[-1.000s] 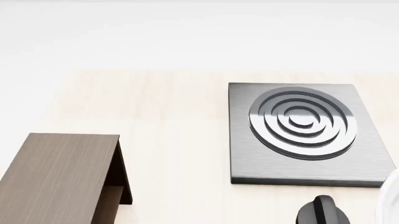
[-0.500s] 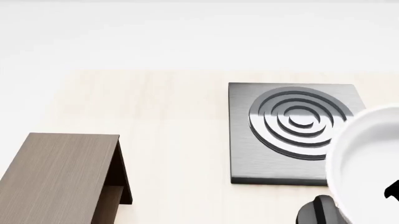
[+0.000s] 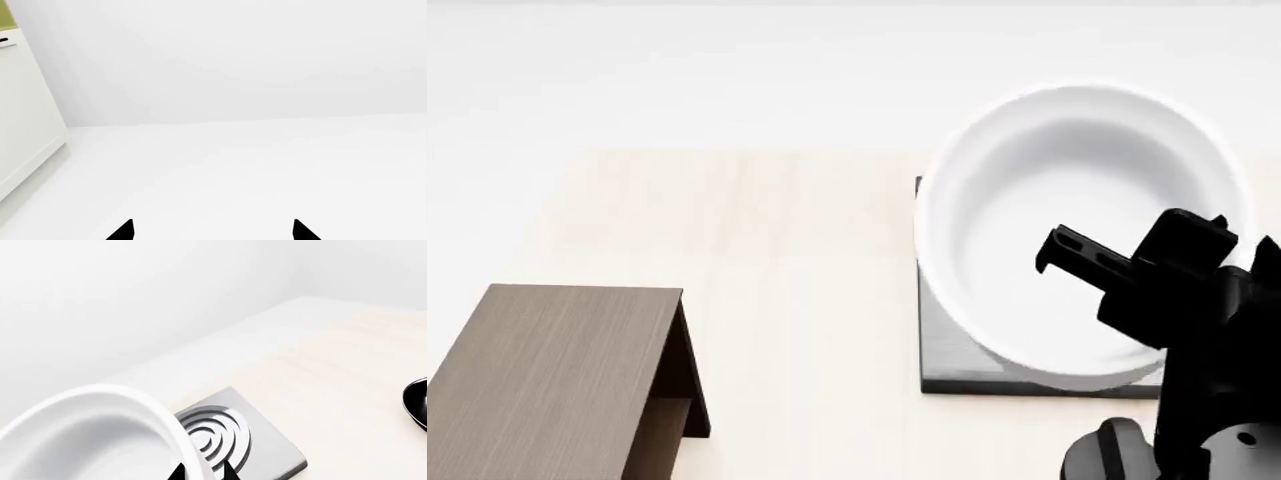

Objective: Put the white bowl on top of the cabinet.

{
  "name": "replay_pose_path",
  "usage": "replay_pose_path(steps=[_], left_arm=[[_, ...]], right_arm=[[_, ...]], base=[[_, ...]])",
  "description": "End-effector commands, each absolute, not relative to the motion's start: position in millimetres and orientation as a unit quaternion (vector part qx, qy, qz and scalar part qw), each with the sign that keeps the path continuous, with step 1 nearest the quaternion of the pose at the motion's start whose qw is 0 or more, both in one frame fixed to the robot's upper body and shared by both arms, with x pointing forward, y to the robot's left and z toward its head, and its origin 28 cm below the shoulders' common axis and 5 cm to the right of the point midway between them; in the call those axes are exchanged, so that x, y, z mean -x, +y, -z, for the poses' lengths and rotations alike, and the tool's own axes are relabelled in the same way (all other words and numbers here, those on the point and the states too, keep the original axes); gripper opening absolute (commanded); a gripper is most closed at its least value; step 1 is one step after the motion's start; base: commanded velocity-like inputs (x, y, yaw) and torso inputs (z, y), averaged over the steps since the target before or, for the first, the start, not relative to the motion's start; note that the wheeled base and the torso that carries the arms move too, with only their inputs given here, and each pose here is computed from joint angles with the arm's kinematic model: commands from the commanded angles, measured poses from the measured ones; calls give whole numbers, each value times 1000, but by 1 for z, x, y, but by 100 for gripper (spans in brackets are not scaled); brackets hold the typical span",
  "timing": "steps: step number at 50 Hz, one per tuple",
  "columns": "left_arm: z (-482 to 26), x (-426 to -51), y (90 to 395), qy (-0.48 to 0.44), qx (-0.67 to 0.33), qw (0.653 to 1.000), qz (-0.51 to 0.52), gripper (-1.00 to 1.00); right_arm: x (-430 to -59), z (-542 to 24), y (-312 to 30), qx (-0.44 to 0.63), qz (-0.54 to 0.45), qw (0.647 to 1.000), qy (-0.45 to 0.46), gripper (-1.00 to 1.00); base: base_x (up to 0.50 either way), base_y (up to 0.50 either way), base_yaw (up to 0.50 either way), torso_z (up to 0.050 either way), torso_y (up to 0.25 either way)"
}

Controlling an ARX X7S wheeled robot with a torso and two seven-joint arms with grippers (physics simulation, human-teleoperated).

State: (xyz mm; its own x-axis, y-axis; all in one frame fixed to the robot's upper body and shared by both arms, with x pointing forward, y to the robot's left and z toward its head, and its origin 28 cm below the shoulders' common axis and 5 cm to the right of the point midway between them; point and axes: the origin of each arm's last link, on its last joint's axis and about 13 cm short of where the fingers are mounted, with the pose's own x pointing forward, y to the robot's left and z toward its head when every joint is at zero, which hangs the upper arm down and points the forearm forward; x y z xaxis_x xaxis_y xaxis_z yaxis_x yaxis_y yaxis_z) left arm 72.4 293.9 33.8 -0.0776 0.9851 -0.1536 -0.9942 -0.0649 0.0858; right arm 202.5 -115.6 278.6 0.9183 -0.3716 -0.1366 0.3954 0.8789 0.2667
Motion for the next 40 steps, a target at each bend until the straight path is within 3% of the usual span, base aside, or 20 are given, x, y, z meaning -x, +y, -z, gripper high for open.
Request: replay_pose_path(steps=[1, 11, 17, 40], left_arm=[[-34, -72, 294, 84, 28, 678, -730, 100], [-34, -72, 295, 84, 29, 678, -730, 100], [-34, -72, 295, 84, 29, 678, -730, 100], [-33, -73, 295, 84, 29, 679, -728, 100]], right_arm=[[-217, -305, -113, -132, 187, 973, 19, -100], [-227, -311, -105, -102, 142, 984, 22, -100], [-247, -315, -94, -102, 34, 992, 69, -100], [-290, -338, -70, -32, -8, 995, 94, -100]], base=[[0, 0, 0, 0, 0], [0, 0, 0, 0, 2], [0, 0, 0, 0, 0], [0, 0, 0, 1, 1]])
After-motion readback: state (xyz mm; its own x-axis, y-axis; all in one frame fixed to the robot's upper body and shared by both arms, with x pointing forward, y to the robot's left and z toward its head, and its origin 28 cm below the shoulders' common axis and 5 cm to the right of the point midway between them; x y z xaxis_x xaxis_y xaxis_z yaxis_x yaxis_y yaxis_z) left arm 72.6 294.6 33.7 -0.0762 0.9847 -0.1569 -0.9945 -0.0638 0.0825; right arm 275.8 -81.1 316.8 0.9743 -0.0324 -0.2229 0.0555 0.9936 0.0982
